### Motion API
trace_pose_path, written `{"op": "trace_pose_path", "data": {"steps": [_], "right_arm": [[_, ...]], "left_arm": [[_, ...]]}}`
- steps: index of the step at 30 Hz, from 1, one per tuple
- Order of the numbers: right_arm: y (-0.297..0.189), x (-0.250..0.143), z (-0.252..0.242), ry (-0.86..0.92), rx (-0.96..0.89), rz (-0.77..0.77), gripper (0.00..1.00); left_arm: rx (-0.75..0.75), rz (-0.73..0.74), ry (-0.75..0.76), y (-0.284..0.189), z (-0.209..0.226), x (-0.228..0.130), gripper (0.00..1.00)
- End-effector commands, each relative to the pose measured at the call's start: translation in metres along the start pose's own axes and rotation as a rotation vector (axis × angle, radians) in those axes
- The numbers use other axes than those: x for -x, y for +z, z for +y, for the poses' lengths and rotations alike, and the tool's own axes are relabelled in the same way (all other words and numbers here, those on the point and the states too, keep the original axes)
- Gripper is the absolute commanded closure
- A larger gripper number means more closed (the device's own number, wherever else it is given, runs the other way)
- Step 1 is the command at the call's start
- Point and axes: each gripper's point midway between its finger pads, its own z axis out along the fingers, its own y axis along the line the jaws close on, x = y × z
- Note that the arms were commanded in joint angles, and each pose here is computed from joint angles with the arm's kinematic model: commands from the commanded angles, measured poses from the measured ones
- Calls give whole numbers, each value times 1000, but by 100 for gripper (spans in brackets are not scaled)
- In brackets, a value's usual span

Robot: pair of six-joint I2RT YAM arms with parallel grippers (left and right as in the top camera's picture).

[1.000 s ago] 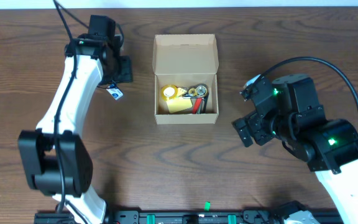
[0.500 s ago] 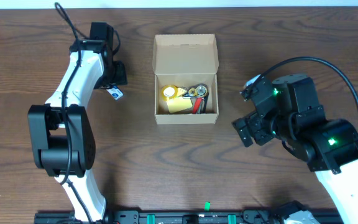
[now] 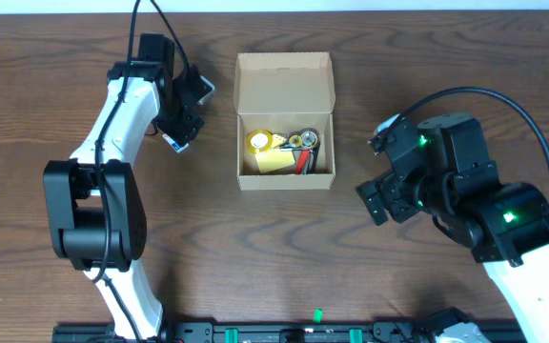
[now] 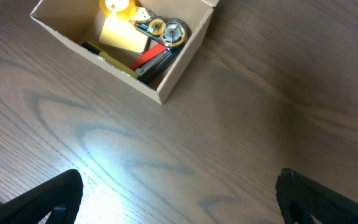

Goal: Pack container
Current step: 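Move the left gripper back toward the staples box, then grasp the blue-and-white STAPLES box with the left gripper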

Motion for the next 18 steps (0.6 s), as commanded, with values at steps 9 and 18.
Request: {"op": "trace_pose_path", "data": {"steps": [9, 18], "right_arm": [[-1, 0, 2, 14, 7, -4, 1], [-1, 0, 2, 14, 7, -4, 1]], "left_arm": [[-46, 86, 112, 42, -14, -38, 13], [-10, 82, 84, 44, 1, -44, 13]]}}
